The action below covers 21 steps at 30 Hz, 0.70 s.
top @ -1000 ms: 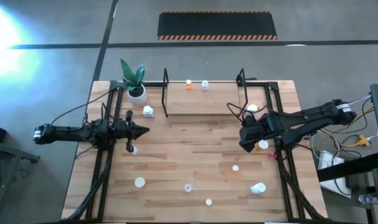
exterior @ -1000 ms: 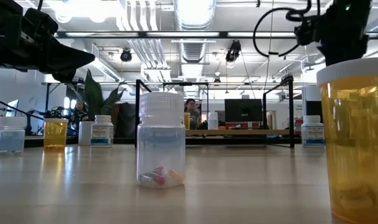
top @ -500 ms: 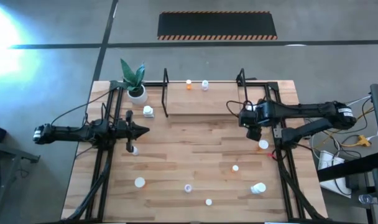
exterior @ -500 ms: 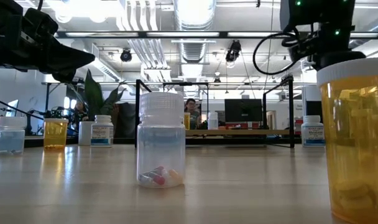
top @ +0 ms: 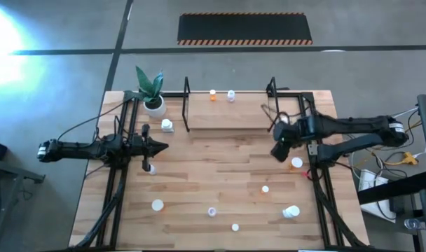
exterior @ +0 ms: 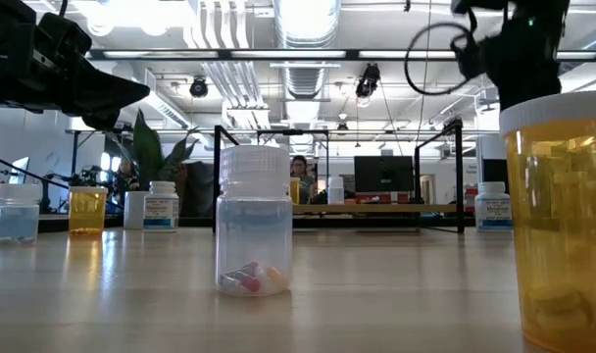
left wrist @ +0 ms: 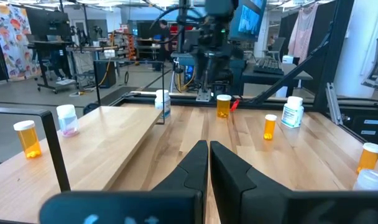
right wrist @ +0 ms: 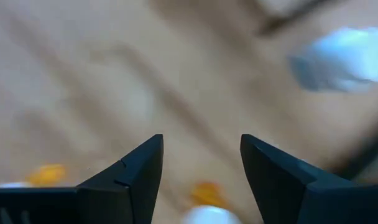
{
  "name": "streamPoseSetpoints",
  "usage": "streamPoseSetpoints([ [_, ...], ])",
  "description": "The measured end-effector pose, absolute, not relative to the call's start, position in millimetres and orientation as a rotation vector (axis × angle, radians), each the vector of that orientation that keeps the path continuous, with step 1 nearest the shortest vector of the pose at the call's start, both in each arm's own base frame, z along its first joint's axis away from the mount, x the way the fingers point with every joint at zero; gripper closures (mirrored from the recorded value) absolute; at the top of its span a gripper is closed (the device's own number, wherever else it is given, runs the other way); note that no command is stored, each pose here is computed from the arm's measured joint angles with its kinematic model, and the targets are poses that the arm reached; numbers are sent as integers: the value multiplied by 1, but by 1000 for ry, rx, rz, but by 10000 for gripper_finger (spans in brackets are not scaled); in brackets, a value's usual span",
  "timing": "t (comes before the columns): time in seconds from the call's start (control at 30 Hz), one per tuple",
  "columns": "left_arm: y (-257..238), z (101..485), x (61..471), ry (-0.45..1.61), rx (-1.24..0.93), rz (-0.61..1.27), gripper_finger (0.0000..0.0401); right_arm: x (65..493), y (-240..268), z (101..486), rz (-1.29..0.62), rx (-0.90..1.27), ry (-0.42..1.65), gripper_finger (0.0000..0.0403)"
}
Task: Pick and place medicine bottles onto shelf by color
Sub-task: Put the bottom white pill bottle on the shelf
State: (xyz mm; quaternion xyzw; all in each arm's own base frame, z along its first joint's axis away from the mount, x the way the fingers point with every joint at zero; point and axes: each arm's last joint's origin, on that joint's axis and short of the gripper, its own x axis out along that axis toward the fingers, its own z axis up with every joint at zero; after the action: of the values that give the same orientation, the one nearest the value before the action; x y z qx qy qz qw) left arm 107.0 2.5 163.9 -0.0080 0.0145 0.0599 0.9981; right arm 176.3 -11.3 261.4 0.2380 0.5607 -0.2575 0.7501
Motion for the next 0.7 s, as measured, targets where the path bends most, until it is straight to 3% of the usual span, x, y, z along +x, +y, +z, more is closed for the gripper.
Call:
streamPoseSetpoints([
  [0.17,3,164,107,29,-16,120,401,189,34,267,-348,523,1108,209],
  [0.33,3,164,107,30,-16,120,401,181,81,264,-285,513,1104,218],
  [0.7,3,164,107,29,-16,120,401,144,174,274,-243,704,1215,244],
])
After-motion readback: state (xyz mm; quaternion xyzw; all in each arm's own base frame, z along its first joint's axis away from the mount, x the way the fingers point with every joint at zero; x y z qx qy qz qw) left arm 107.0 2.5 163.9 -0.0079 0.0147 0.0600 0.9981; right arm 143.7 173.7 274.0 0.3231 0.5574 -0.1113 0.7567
